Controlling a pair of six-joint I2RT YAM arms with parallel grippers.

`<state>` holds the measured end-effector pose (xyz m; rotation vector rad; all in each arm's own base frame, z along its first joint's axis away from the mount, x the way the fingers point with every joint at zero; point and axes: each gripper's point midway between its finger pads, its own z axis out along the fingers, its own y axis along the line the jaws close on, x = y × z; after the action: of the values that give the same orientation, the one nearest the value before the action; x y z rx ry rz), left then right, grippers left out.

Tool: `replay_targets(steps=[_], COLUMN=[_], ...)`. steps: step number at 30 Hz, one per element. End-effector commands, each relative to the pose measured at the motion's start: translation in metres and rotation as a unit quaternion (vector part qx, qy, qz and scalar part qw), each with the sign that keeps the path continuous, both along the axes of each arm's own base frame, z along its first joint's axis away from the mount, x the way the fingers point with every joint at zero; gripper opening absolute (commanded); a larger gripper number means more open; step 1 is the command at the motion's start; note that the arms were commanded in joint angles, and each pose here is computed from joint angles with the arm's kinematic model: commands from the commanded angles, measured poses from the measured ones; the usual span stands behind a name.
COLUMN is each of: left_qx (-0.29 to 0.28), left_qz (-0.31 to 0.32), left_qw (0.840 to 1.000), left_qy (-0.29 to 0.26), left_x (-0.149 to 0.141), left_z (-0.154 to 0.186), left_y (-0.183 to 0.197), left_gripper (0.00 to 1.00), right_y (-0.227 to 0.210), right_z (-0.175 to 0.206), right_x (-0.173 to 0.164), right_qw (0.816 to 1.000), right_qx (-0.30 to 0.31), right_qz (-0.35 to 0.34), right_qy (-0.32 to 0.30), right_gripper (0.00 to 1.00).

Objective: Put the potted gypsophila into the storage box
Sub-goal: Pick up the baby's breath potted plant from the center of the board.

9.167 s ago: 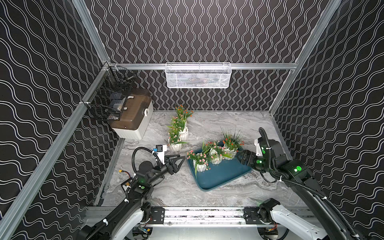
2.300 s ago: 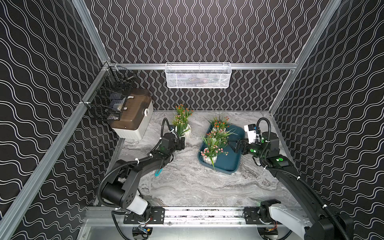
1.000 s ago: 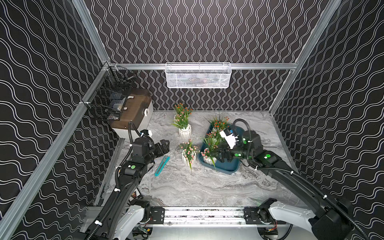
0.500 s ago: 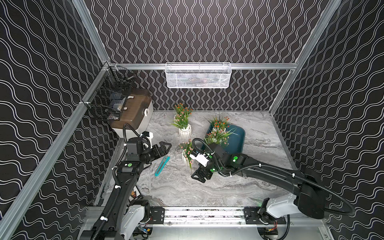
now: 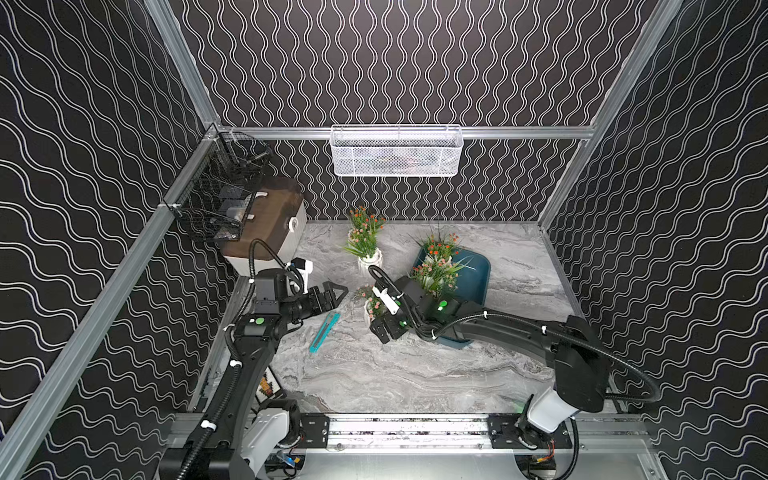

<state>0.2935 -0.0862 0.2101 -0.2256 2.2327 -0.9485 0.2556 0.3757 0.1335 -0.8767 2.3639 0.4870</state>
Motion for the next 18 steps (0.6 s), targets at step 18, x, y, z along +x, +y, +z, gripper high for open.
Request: replay_targets(steps=[18], left_qx=[0.018], left_qz=[-0.019], left_qw=[1.0], left_qy=[-0.007], left_x=[-0.006], left_z=[-0.002], left_y=[-0.001], left_gripper=[0.98], right_y=[0.023], right_z=[-0.034], right_x=[0.048], right_qw=[0.996], right_qx=[-0.039], right_qz=[-0.064], right_qy=[-0.038], right_gripper=[0.99])
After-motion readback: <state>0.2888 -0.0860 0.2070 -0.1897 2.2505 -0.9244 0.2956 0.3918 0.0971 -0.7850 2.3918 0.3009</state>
